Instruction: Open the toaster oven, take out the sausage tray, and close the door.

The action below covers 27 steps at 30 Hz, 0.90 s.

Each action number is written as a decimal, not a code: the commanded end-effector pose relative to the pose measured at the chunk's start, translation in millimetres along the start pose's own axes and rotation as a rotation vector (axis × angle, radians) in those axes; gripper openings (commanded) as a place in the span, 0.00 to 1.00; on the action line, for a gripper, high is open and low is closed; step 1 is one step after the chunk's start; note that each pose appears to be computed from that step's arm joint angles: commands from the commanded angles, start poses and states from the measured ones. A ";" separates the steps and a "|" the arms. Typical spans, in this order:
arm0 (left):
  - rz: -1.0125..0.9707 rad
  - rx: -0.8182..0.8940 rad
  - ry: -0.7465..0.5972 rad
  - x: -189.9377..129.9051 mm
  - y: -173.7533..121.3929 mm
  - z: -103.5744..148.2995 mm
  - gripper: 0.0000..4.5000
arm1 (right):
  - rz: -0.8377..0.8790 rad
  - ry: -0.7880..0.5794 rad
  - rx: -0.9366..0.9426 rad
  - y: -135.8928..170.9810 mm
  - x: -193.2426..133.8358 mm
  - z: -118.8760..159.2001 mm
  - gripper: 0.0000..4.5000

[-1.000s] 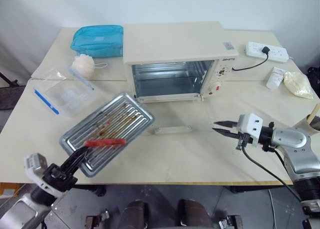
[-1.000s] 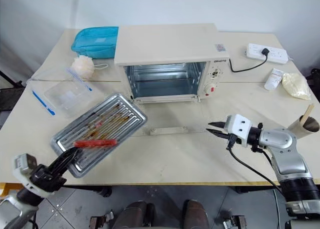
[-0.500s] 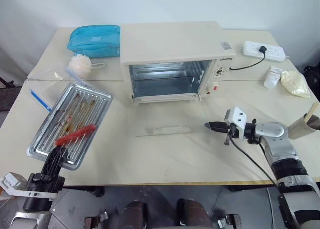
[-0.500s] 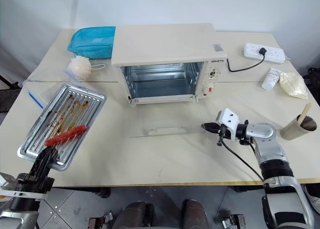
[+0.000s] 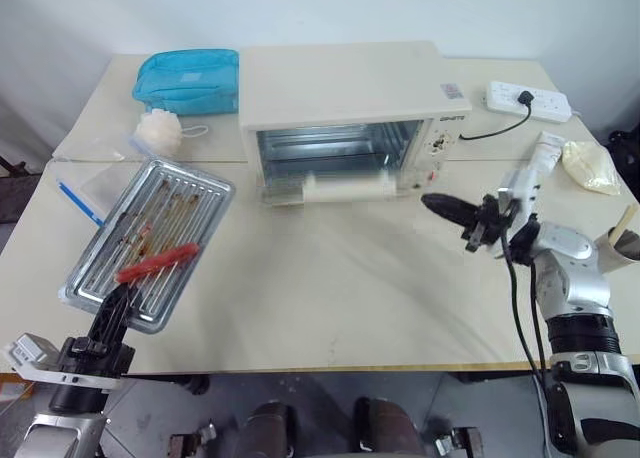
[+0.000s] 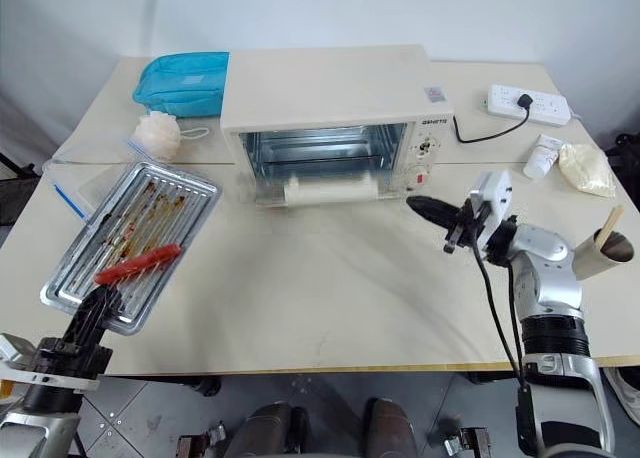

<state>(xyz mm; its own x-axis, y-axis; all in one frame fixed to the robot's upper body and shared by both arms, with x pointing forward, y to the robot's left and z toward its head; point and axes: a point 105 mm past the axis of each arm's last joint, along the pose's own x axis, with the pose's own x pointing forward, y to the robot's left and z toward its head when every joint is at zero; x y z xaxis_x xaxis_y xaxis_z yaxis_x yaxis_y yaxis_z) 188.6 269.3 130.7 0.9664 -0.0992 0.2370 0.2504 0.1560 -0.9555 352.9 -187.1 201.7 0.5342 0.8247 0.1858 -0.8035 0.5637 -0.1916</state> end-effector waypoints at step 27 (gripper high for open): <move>-0.030 0.011 0.744 60.8 -3.1 -65.2 0.00 | 0.108 0.245 -0.069 104.4 -73.3 20.5 0.99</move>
<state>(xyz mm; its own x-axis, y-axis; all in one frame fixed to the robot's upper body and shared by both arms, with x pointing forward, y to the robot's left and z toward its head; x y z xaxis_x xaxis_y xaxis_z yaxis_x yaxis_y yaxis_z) 241.1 203.2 132.3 0.6888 -0.7223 0.0618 0.2701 0.1765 -0.9465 228.0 -188.6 174.2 0.4887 0.8675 -0.0929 -0.8608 0.4621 -0.2132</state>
